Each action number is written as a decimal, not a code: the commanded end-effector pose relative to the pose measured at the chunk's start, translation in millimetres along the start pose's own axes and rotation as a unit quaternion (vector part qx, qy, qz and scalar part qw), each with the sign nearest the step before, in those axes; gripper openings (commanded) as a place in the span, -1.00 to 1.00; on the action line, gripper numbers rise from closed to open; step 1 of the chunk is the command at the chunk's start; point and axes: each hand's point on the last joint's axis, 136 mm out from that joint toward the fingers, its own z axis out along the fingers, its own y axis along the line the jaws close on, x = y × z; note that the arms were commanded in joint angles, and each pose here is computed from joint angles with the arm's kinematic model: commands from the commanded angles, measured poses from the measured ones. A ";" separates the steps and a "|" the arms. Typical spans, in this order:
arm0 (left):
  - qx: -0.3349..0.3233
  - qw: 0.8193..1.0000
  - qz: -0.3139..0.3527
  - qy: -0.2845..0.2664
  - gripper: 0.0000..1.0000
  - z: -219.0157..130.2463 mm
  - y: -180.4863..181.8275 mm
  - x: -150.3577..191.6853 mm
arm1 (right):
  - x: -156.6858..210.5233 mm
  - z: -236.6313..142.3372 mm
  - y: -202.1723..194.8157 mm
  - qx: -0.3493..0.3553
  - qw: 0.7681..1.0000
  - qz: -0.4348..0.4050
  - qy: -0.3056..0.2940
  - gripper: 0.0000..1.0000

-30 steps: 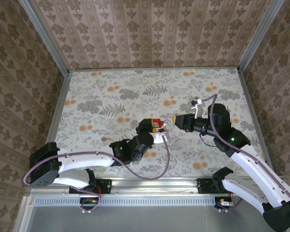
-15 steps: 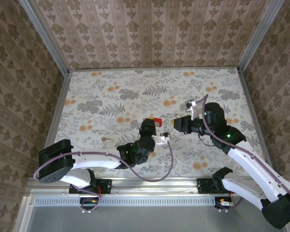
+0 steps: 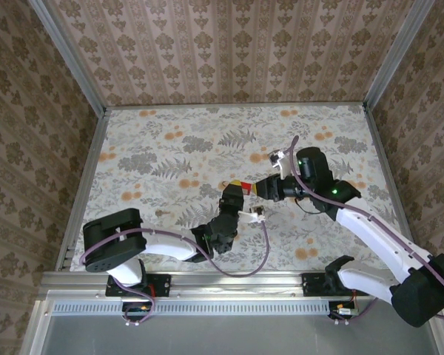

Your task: Unlock with the key

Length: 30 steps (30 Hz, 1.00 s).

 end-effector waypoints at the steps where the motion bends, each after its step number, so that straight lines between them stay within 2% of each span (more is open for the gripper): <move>1: -0.023 0.999 -0.030 0.009 -0.45 -3.0 12.2 2.6 | -4.1 4.0 4.0 -0.010 1.000 -0.018 0.007 -0.41; 9: -0.029 0.999 -0.029 0.007 -0.45 -1.6 10.2 0.5 | -13.6 6.4 -9.2 0.030 0.999 -0.020 0.006 -0.38; 21: -0.032 0.999 -0.031 0.012 -0.46 -1.5 14.8 1.7 | 2.3 2.7 -26.3 0.075 0.997 -0.002 0.029 -0.39; 30: -0.033 0.999 -0.031 0.011 -0.46 -1.9 16.5 1.1 | 2.5 -0.1 -38.1 0.102 0.994 0.008 0.022 -0.39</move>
